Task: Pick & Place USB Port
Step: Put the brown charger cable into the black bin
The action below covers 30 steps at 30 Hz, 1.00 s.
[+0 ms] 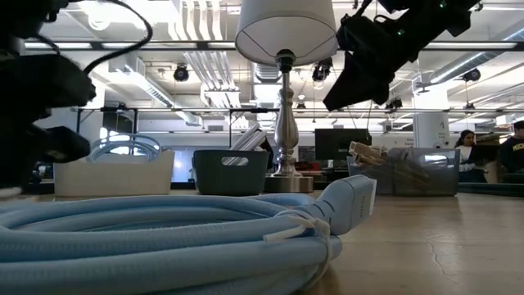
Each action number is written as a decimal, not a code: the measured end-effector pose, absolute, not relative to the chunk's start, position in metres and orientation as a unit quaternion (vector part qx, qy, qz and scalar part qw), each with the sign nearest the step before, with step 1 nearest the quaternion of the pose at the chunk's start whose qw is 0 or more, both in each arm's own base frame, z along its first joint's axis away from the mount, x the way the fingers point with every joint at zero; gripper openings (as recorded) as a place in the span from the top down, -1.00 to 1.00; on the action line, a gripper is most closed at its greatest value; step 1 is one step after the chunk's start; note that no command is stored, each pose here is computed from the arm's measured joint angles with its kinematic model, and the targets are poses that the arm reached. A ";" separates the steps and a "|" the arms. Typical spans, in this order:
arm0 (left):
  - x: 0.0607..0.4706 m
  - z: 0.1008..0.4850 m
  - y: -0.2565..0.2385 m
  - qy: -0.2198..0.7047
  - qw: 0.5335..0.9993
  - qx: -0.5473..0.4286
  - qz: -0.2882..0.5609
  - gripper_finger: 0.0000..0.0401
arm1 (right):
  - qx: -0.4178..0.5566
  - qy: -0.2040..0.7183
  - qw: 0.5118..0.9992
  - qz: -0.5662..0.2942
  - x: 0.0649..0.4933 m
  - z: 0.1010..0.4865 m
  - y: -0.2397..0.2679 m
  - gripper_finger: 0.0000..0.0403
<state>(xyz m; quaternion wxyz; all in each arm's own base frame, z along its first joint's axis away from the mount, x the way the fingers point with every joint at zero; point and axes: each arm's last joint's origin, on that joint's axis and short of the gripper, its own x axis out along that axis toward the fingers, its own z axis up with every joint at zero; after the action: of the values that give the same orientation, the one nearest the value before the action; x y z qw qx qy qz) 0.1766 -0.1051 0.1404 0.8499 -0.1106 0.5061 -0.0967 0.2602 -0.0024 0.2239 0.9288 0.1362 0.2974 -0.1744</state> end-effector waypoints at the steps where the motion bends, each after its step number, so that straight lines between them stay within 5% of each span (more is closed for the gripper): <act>1: 0.179 0.144 -0.106 0.498 0.855 -0.104 -0.097 0.77 | 0.138 0.291 0.931 -0.173 0.261 0.225 -0.002 0.48; 11: 0.221 0.207 -0.095 0.394 0.915 0.085 -0.028 0.75 | 0.125 0.212 0.959 -0.141 0.274 0.237 -0.001 0.38; 19: 0.252 0.255 -0.065 0.333 0.926 0.179 -0.017 0.75 | 0.144 0.234 0.960 -0.061 0.299 0.221 0.005 0.20; 30: 0.280 0.234 -0.039 0.375 0.889 0.263 0.006 0.76 | 0.212 0.240 0.946 -0.052 0.326 0.226 0.007 0.08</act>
<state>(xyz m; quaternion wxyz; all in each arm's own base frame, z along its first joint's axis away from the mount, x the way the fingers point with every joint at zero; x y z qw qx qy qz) 0.2801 -0.0390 0.2344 0.8887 0.2631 0.3754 0.0062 0.3258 0.0067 0.2257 0.9458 0.2125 0.2402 -0.0515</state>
